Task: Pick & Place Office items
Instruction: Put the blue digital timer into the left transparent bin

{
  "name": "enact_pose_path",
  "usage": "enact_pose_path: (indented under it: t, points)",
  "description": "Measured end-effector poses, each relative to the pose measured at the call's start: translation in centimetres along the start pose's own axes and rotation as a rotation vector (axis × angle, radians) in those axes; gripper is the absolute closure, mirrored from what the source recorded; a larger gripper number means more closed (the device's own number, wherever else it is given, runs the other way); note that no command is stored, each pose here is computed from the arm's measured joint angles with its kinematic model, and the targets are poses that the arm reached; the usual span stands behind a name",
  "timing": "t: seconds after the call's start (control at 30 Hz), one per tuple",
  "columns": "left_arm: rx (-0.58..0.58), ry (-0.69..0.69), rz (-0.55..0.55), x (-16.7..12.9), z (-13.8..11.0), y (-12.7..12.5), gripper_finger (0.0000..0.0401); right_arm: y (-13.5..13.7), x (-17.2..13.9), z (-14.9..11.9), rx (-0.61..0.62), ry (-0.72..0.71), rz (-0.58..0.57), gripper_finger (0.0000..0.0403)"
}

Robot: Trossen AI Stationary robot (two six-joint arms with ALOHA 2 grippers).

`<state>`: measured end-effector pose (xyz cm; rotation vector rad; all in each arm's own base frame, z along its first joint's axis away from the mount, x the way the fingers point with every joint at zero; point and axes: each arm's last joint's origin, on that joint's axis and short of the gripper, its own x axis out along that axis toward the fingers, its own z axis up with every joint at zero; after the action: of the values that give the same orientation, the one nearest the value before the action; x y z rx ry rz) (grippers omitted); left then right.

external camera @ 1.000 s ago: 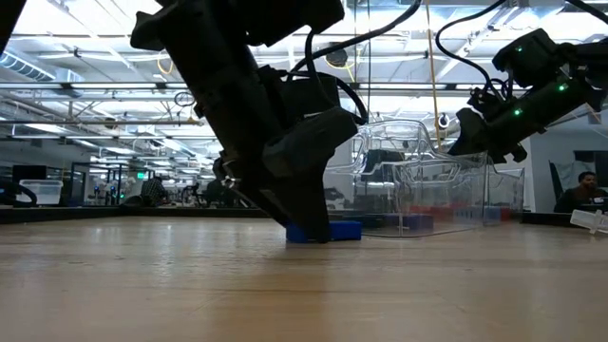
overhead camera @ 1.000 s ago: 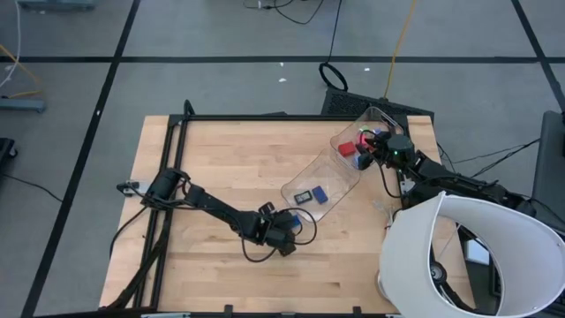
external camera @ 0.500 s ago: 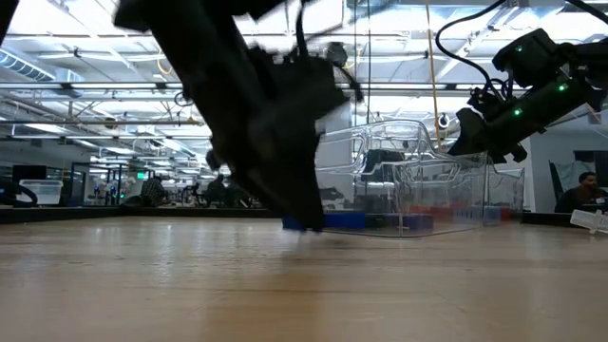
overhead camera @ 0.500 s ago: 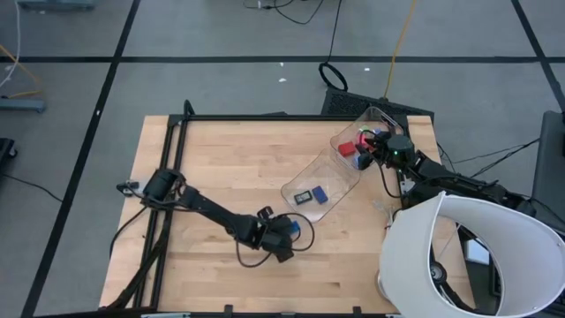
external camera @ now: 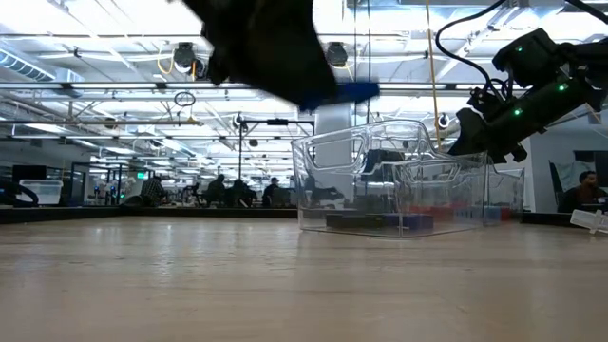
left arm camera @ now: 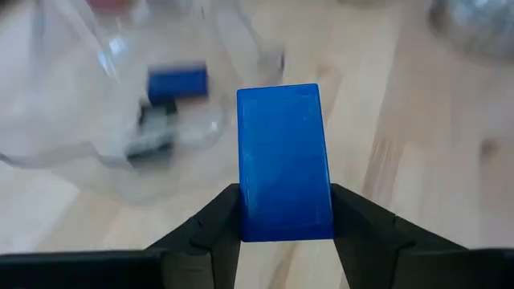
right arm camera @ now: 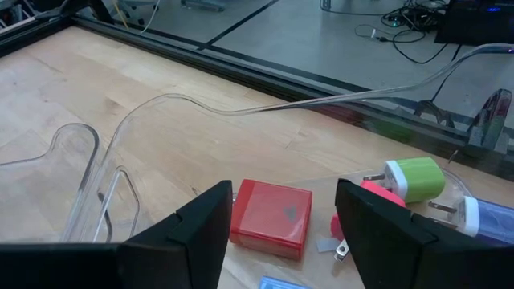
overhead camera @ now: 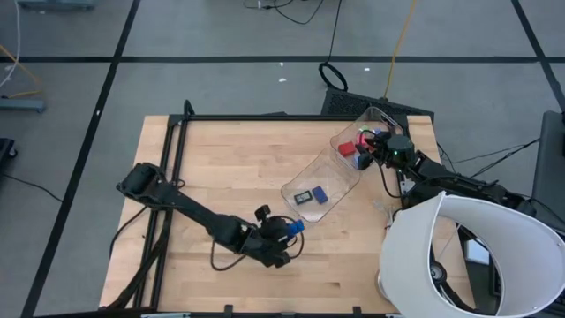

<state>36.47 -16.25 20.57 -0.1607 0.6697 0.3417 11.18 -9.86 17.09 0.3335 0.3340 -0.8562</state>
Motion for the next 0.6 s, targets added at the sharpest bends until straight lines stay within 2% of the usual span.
enact_pose_path:
  t: [0.2, 0.37, 0.5, 0.6]
  points:
    - [0.027, -0.146, -0.045, -1.8, 2.4, -0.1, 0.0245, 0.0, 0.0, 0.0, 0.0, 0.0, 0.0, 0.019]
    - [0.061, -0.242, -0.049, -2.3, 4.7, 0.9, 0.0243, 0.0, 0.0, 0.0, 0.0, 0.0, 0.0, 0.019]
    - [0.086, -0.277, -0.016, -1.6, 6.0, 2.3, 0.0233, 0.0, 0.0, 0.0, 0.0, 0.0, 0.0, 0.019]
    - [0.082, -0.267, 0.018, -0.5, 6.9, 4.1, 0.0239, 0.0, 0.0, 0.0, 0.0, 0.0, 0.0, 0.019]
